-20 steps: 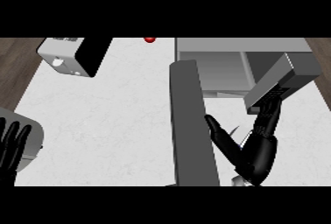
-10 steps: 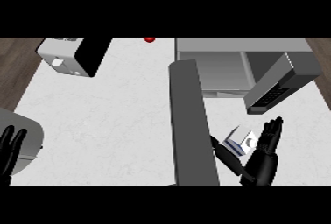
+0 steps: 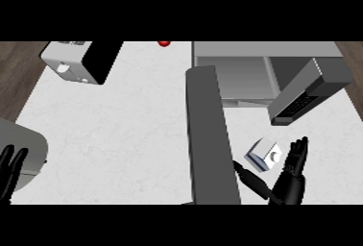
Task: Pick up the milk, place it into the microwave and close the microwave
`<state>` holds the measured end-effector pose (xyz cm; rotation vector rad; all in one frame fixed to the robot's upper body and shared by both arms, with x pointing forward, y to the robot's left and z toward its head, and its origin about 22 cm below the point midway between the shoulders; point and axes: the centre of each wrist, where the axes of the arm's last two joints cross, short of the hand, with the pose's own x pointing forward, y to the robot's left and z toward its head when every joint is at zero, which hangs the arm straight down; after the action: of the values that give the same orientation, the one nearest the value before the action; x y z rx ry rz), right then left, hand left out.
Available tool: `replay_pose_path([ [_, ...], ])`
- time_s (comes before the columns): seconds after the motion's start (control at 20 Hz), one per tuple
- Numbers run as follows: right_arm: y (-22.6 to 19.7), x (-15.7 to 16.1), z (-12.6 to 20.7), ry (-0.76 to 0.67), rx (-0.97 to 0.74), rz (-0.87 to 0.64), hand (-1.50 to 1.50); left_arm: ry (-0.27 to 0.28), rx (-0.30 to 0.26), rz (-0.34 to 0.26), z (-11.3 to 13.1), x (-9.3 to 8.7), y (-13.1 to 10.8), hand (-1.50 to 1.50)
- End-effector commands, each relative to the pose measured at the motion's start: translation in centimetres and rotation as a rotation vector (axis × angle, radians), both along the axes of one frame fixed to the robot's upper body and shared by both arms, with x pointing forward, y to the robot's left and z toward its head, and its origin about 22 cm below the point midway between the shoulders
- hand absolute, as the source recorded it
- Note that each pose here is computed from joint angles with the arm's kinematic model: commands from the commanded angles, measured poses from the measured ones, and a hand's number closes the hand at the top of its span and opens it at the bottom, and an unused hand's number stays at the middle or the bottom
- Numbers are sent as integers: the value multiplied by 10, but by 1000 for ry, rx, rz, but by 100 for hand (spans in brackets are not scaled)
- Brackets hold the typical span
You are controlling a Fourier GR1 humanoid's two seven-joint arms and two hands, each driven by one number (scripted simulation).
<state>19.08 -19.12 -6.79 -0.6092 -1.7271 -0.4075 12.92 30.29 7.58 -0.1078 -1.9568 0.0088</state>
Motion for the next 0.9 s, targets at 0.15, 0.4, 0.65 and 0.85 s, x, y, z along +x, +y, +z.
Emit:
replay_pose_path([
  [0.15, -8, 9, -20, 4, -18, 1, -150, -3, -9, -6, 9, -7, -5, -150],
  [0.4, -16, 8, -43, 15, -20, -10, -150, -14, -3, 4, -6, 2, -5, -150],
  [0.65, -50, 23, -52, 81, -48, -130, -150, 10, -10, -14, 6, -1, -7, -150],
  [0.85, -55, 22, -68, 129, -84, -179, -150, 1, 11, -13, 25, 1, -6, -150],
])
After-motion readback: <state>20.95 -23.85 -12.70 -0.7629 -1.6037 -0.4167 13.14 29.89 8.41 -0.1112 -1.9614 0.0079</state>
